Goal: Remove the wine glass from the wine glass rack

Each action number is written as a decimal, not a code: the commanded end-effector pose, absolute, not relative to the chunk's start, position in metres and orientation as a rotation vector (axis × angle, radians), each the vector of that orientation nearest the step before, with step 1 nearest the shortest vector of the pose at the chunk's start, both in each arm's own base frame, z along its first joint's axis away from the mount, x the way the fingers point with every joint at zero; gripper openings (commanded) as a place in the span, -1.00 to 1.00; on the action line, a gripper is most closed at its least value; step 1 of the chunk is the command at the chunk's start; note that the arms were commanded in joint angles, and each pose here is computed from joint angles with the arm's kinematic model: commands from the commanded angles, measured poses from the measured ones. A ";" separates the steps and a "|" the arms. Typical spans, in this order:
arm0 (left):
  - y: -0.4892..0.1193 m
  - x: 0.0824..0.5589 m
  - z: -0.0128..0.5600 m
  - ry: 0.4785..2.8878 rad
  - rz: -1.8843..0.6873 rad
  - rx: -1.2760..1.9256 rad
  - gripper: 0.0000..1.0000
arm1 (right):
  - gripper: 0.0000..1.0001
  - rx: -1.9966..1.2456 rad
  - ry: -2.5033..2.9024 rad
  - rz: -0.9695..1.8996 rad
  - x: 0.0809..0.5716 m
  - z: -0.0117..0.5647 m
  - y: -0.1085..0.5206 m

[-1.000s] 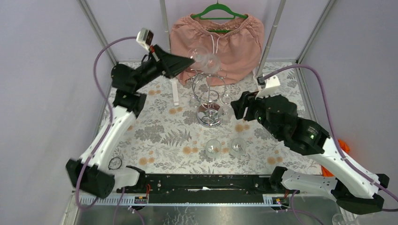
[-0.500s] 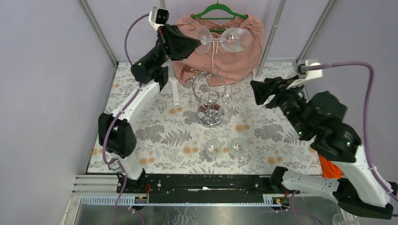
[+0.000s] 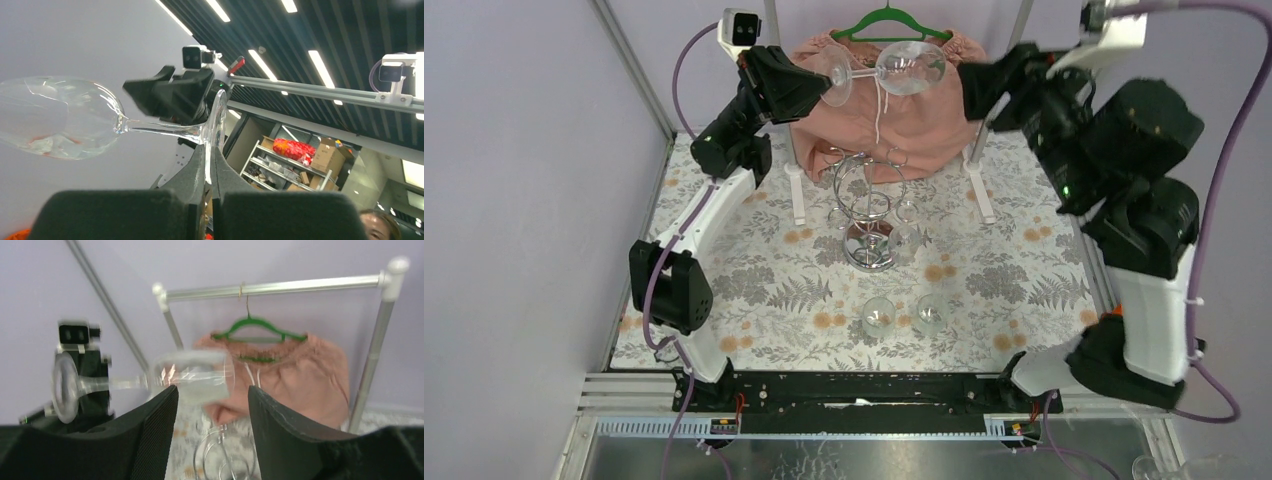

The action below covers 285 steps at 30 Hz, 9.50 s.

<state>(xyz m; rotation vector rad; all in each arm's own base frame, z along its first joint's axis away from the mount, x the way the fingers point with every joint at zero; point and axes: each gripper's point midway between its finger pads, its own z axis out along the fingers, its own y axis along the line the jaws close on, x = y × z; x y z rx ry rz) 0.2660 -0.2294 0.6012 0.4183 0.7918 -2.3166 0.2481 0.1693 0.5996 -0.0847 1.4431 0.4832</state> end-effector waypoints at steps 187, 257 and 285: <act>-0.005 0.297 0.484 1.722 -0.090 -0.564 0.17 | -1.00 -0.513 1.896 1.036 0.286 0.454 0.319; 0.013 0.250 0.493 1.685 -0.048 -0.561 0.20 | -1.00 -1.489 2.281 0.546 0.125 0.165 0.512; 0.010 0.254 0.492 1.689 -0.051 -0.546 0.22 | -0.23 -1.452 2.275 0.554 0.127 0.174 0.511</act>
